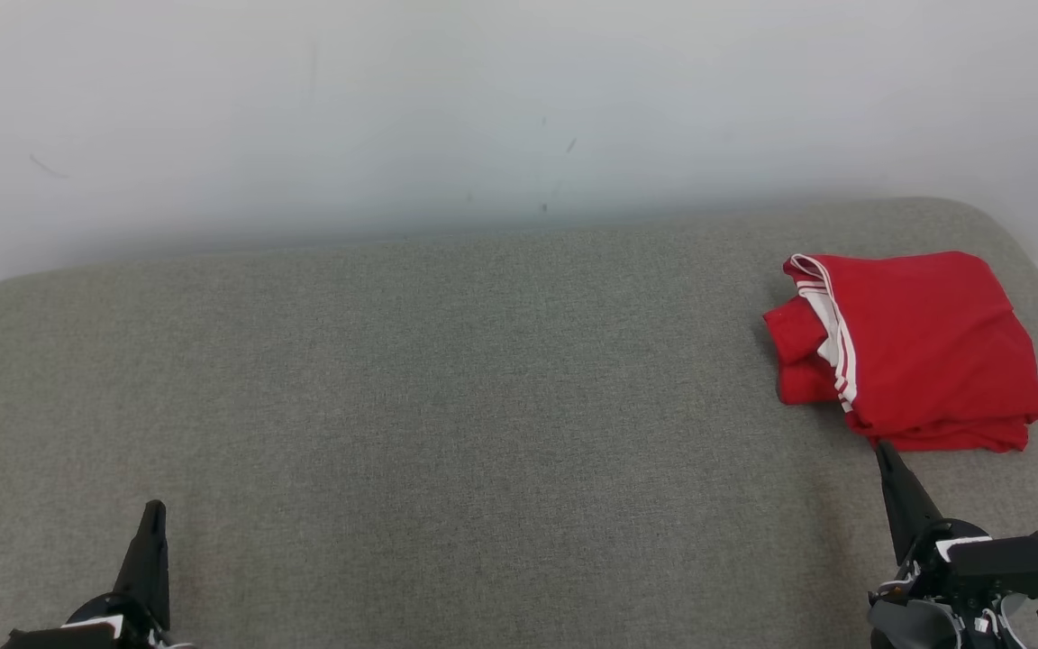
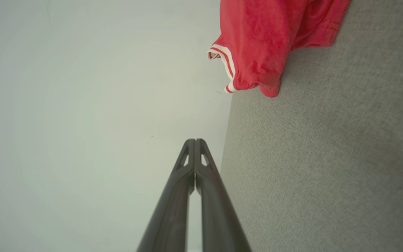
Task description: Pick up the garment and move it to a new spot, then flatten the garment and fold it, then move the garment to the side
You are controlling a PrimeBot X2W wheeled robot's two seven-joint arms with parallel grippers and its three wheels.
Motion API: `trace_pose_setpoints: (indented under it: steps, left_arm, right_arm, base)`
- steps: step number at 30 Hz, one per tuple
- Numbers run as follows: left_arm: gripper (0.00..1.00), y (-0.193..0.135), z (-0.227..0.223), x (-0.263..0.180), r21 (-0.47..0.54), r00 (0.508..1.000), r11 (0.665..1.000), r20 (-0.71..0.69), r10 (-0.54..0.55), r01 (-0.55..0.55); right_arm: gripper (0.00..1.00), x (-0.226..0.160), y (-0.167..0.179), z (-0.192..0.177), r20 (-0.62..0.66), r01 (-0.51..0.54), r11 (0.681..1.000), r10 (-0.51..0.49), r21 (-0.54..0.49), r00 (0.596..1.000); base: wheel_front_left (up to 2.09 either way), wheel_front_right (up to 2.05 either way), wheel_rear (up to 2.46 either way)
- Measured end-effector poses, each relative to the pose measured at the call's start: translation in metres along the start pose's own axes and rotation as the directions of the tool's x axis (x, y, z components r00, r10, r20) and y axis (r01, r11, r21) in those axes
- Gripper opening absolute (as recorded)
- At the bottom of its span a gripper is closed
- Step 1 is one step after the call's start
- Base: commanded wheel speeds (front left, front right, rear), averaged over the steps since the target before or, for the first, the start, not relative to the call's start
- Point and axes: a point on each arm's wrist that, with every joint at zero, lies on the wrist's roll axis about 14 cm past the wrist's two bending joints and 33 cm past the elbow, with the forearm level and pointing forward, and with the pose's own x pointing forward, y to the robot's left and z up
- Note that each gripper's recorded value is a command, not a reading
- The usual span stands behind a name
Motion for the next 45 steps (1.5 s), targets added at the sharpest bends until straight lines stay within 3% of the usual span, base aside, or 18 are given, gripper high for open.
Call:
trace_pose_setpoints:
  steps: [45]
  left_arm:
    - [0.00, 0.0001, -0.0001, 0.0000, 0.000, 1.000, 1.000, 0.000, 0.000, 0.000]
  right_arm:
    - [0.00, 0.0000, 0.0005, -0.0001, 0.000, -0.004, 1.000, 0.004, 0.000, 1.000]
  base:
    - [0.00, 0.00, 0.00]
